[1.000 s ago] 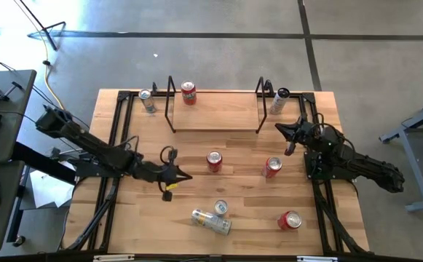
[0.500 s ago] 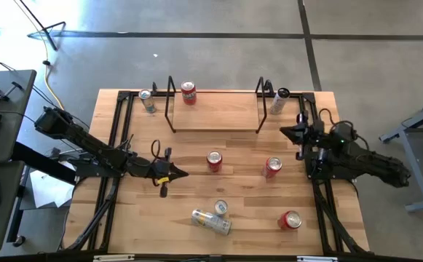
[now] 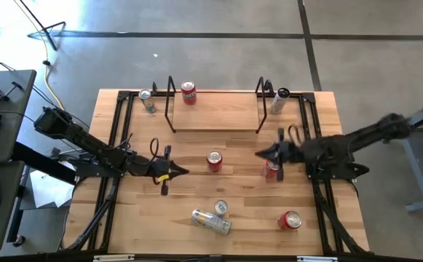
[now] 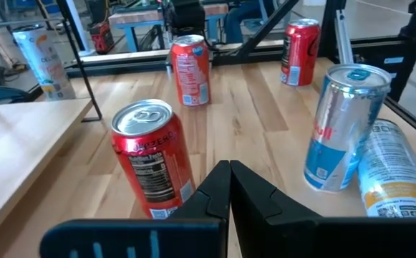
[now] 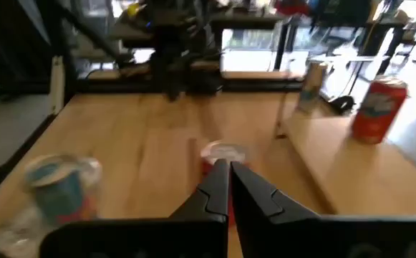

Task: Place canned beverage on shelf
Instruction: Put the bottom white yellow soda can on the shelf

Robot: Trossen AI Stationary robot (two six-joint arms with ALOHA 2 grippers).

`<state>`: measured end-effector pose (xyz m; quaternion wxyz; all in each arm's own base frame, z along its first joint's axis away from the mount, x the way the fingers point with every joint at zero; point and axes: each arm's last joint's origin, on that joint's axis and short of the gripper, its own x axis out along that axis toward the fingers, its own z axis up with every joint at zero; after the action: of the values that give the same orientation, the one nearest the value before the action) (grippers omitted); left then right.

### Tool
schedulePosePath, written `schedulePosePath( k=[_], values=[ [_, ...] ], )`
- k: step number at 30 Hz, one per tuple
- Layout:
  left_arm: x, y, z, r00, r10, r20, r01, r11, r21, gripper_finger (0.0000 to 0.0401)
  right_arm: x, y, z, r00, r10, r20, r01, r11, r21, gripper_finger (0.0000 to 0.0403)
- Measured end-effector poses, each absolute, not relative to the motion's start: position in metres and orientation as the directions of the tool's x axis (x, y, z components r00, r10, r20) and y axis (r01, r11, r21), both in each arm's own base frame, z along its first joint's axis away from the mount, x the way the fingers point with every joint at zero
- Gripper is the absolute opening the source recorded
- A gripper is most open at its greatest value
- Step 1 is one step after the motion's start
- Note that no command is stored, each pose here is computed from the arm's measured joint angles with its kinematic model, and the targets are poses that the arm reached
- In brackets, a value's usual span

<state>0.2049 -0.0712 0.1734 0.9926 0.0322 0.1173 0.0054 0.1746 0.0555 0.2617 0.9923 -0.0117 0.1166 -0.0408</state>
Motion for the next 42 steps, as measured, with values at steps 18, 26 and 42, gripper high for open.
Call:
schedulePosePath(
  k=[18, 26, 42],
  values=[
    [0.205, -0.072, 0.173, 0.972, -0.016, -0.236, 0.024, 0.999, 0.031, 0.0000, 0.227, 0.231, 0.232, 0.925, -0.179, -0.335, 0.169, 0.984, -0.059, 0.0041],
    [0.205, -0.072, 0.173, 0.971, -0.016, -0.237, 0.026, 0.999, 0.039, 0.0000, 0.254, 0.263, 0.200, 0.854, -0.187, -0.486, 0.259, 0.962, 0.086, 0.0202],
    [0.205, -0.073, 0.173, 0.969, -0.034, -0.245, 0.038, 0.999, 0.016, 0.0000, 0.307, 0.291, 0.149, 0.778, -0.216, -0.591, 0.308, 0.950, 0.059, 0.0300]
  ],
)
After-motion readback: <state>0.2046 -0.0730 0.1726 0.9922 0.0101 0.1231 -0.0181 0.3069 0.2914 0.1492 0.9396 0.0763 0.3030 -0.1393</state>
